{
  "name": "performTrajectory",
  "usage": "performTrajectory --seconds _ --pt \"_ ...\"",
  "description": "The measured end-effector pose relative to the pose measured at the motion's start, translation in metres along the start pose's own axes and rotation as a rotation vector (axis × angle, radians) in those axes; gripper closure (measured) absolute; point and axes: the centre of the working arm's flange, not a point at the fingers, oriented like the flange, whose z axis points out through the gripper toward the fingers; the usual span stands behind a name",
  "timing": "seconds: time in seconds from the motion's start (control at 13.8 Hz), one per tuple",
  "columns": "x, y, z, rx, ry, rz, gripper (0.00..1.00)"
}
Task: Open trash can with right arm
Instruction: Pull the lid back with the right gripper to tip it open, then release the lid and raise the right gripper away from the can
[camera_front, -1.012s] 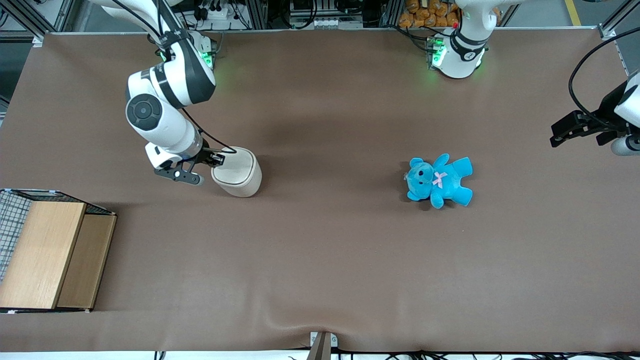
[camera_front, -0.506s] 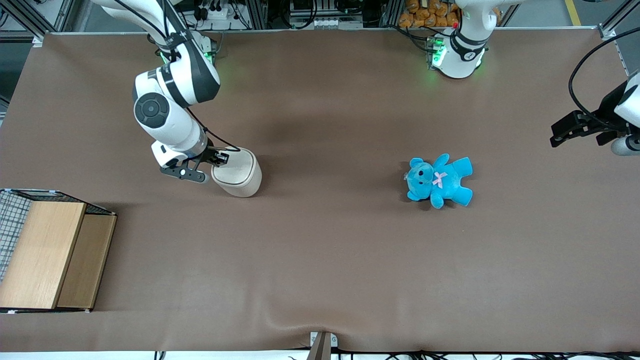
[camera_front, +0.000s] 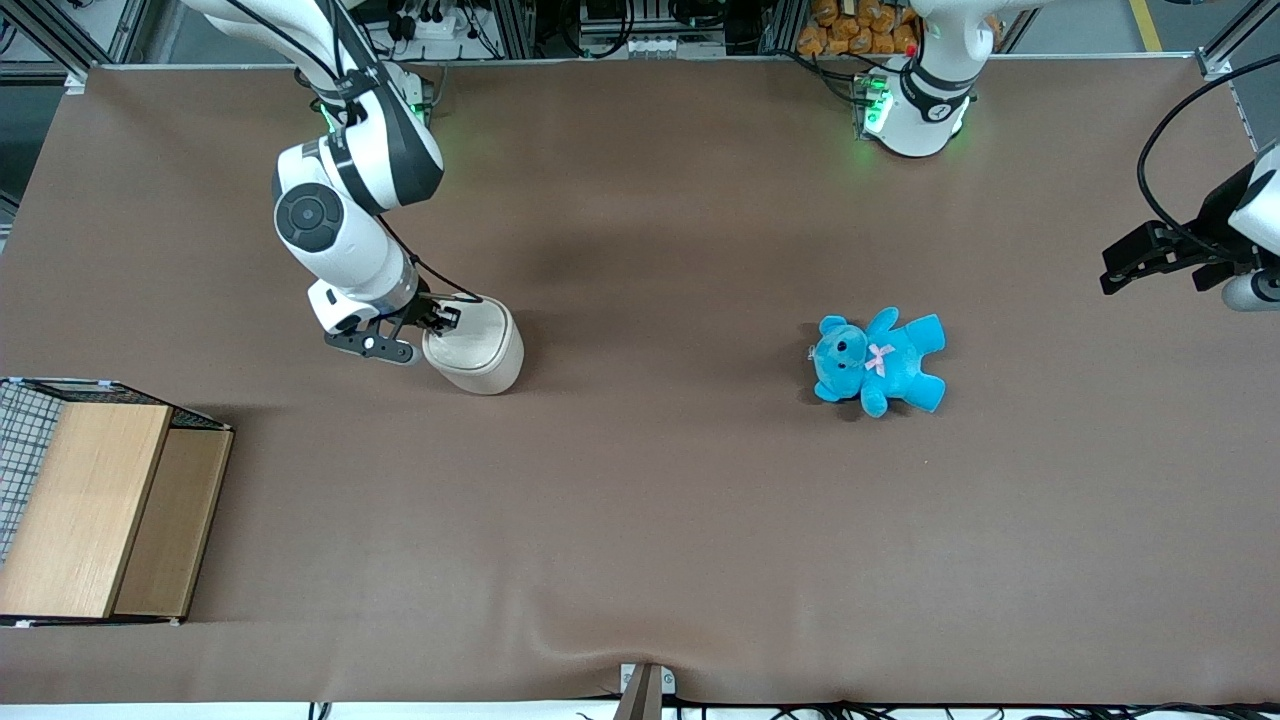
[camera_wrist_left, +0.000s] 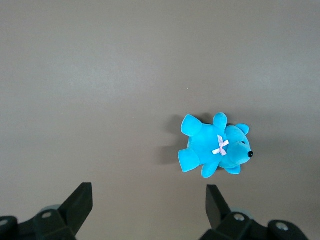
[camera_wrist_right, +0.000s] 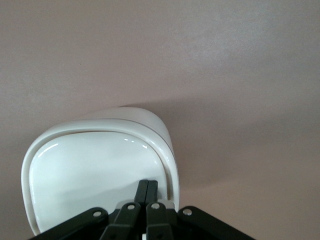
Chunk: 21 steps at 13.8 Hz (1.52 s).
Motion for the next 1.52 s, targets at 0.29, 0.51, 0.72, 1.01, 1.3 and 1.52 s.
performTrajectory --seconds 0.29,0.51,0.72,1.01,1.3,1.52 --pt "0.000 -0.001 -0.002 -0.004 -0.006 0.009 0.99" --pt "0.003 -0.008 -0.022 -0.038 -0.063 0.010 0.99" --pt "0.016 -0.018 -0.070 -0.057 -0.100 0.012 0.99" --pt "0.025 -0.024 -0.113 -0.039 -0.120 0.028 0.96" --pt "0.032 -0.025 -0.139 -0.007 -0.131 0.046 0.57" --pt "0.042 -0.021 -0.169 0.012 -0.110 0.057 0.28"
